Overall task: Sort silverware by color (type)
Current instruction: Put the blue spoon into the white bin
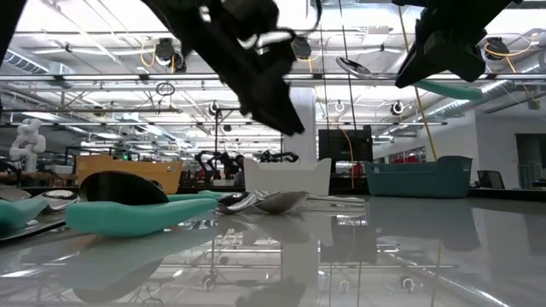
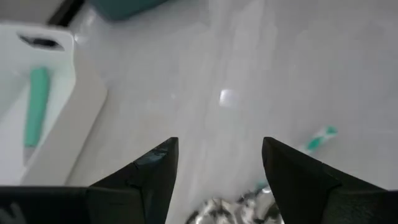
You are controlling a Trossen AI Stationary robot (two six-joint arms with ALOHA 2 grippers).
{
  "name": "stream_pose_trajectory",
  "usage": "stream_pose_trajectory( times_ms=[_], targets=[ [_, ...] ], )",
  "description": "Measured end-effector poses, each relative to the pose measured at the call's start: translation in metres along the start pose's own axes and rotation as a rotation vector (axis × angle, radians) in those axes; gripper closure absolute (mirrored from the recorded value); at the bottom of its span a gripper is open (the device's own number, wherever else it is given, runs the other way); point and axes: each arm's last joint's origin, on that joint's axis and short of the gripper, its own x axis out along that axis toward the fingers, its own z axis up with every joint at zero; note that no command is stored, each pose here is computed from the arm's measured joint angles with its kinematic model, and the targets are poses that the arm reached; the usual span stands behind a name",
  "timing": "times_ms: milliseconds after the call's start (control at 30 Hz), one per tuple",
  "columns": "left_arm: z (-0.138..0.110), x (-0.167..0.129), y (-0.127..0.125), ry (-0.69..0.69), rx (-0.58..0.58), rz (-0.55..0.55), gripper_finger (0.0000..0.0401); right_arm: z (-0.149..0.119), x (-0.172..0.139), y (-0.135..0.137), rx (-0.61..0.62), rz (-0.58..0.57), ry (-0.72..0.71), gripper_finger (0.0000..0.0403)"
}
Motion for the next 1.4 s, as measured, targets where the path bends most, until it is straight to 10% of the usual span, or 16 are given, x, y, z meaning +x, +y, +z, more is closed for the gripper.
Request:
stream_pose_trajectory(
  times_ms=[333, 500, 867, 1400],
  targets=[
    [-0.06, -0.054, -0.003, -0.08, -0.043, 0.071, 0.0169, -0.017, 0.011, 0.011, -0.032, 0.027, 0.052, 0.0362],
    [-0.1, -0.059, -0.001, -0.384, -0.138, -0.042, 0.0169, -0.009, 0.016, 0.022, -0.014, 0.086, -0.008, 0.0362],
    [-0.09, -0.069, -0.02, -0.571, -0.27, -0.191, 0.0169, 0.03, 0.039, 0.026, 0.051, 0.231, -0.124, 0.0362],
    [-0.099, -0.07, -0.035, -0.521, -0.561, -0.075, 0.0163, 0.039, 0.06, 0.023, 0.11, 0.357, -0.069, 0.0362]
  ],
)
